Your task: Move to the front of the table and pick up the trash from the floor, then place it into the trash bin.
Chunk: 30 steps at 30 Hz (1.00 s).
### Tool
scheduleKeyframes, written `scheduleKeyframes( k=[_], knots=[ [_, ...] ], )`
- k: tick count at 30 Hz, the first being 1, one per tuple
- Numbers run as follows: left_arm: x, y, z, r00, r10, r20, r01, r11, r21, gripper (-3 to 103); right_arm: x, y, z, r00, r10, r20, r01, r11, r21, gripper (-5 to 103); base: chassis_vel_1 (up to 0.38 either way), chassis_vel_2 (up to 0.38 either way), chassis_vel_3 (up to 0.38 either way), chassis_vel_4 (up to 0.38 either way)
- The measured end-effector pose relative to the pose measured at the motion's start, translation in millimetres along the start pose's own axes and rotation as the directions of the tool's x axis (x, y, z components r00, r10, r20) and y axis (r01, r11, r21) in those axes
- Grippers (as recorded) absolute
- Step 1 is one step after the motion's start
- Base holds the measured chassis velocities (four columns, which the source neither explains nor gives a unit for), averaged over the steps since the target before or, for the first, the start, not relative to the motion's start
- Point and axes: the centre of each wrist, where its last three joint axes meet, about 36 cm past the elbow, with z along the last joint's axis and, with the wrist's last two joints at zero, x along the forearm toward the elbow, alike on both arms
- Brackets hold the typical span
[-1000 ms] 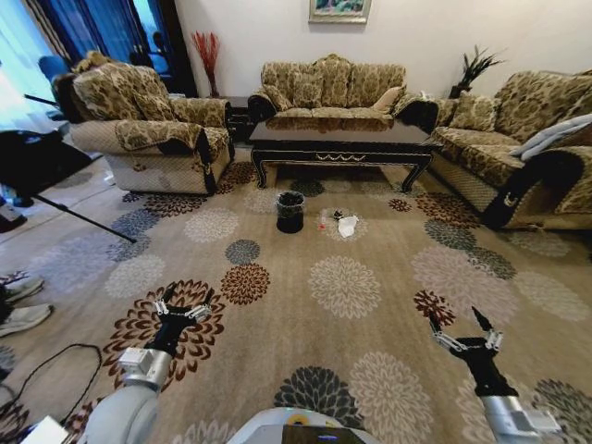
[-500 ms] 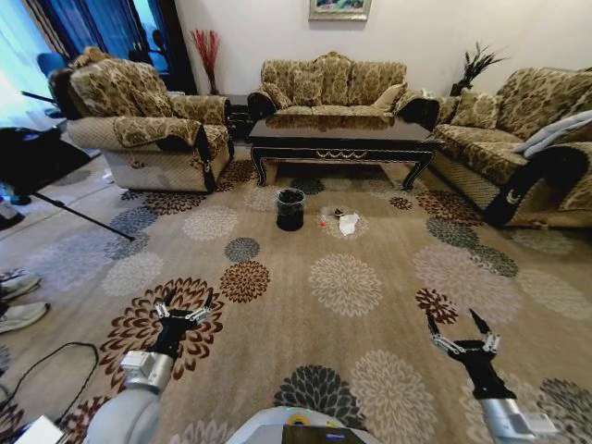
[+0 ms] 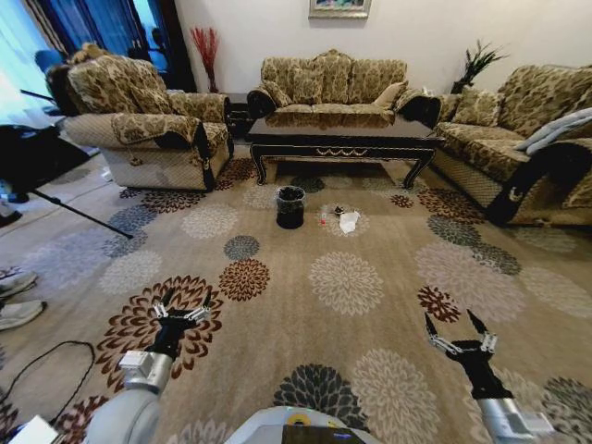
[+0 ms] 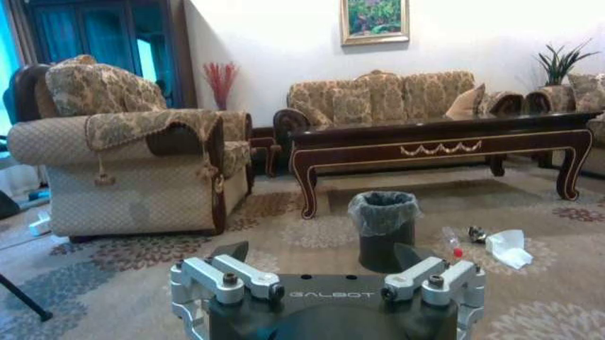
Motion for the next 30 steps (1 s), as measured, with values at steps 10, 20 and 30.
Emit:
scheduleKeyframes(
  k=[10,20,30],
  knots=[
    [-1.9,-0.6,-3.6,1.0,0.008,0.007,-0.008,1.0,-0.005,100,0.7,-0.7,0.0,1.0,0.0,0.001,0.0,1.0,0.002,100,0.0,0.0,0.0,0.0],
    [-2.5,-0.6,-4.2,1.0,0.01,0.008,-0.01,1.0,-0.007,100,0.2,-1.6,-0.2,1.0,0.002,0.003,-0.002,1.0,0.001,100,0.0,0.0,0.0,0.0],
    [-2.9,2.1,-2.5,1.0,-0.001,0.008,0.001,1.0,-0.006,100,0.7,-1.2,0.6,1.0,0.004,0.001,-0.004,1.0,0.0,100,0.0,0.0,0.0,0.0]
  ],
)
